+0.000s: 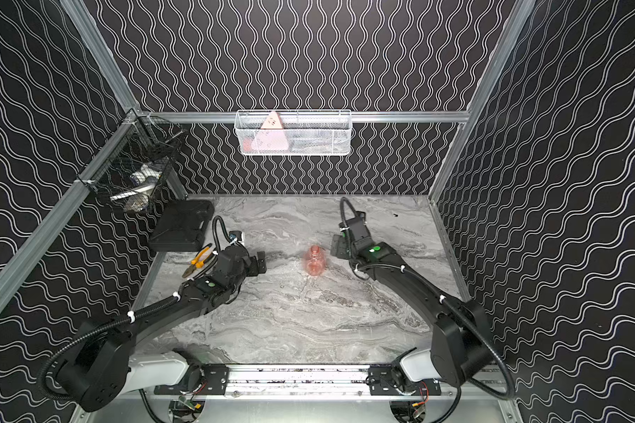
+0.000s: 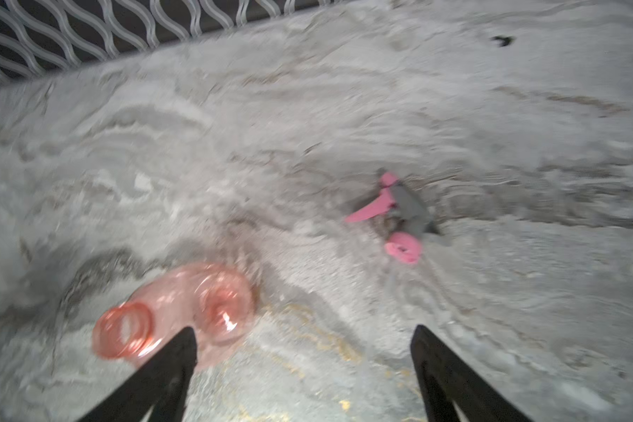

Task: Attach spray nozzles to spray bottles
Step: Pick up the spray bottle from the center of the board.

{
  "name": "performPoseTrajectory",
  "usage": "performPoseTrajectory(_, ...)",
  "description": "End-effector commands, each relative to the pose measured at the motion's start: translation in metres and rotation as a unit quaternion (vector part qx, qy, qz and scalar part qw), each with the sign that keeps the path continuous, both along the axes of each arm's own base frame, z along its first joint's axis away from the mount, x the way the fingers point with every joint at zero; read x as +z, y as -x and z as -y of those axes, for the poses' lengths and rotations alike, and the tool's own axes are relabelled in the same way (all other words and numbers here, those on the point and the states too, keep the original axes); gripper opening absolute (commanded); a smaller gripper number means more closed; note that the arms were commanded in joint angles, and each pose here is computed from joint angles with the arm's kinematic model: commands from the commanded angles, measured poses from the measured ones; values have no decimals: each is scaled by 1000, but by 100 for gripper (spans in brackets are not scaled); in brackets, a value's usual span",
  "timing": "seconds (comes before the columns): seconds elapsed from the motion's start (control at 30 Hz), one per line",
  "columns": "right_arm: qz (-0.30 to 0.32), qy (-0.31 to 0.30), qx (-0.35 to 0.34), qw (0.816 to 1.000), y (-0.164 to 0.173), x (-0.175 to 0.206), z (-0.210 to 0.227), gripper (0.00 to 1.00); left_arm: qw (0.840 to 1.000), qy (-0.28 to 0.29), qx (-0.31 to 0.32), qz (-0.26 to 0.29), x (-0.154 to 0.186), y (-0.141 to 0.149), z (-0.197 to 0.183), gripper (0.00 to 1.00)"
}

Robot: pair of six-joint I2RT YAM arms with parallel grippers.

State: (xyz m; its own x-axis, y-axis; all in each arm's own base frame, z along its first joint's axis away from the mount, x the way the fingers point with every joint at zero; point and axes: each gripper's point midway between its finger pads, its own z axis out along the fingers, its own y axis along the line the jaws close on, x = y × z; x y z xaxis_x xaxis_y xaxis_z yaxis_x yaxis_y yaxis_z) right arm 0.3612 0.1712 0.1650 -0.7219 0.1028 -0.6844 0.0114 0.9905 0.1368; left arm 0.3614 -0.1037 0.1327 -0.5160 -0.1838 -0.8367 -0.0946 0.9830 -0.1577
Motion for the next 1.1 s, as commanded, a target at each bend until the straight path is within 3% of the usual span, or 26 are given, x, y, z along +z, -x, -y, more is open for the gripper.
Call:
performPoseTrajectory(0.0,-3,10,45,999,6,-4,-32,87,999,17,26,-24,-16,5,-6,99)
performPoseTrajectory(0.27,7,42,92,995,4,-6,-75,86,997,56,-41,-37,-38,12,19,99)
performPoseTrajectory(0.43,0,42,108,993,-3,-12,-91,77,993,78,-80,-36,-45,9,37,99)
performPoseTrajectory(0.73,-13,64,107,992,-11,-23,-96,59,991,87,-96,-38,-51,7,45,99)
performPoseTrajectory(1.07,-12,96,102,990,-10,-29,-92,53,992,80,-95,-13,-40,10,40,99)
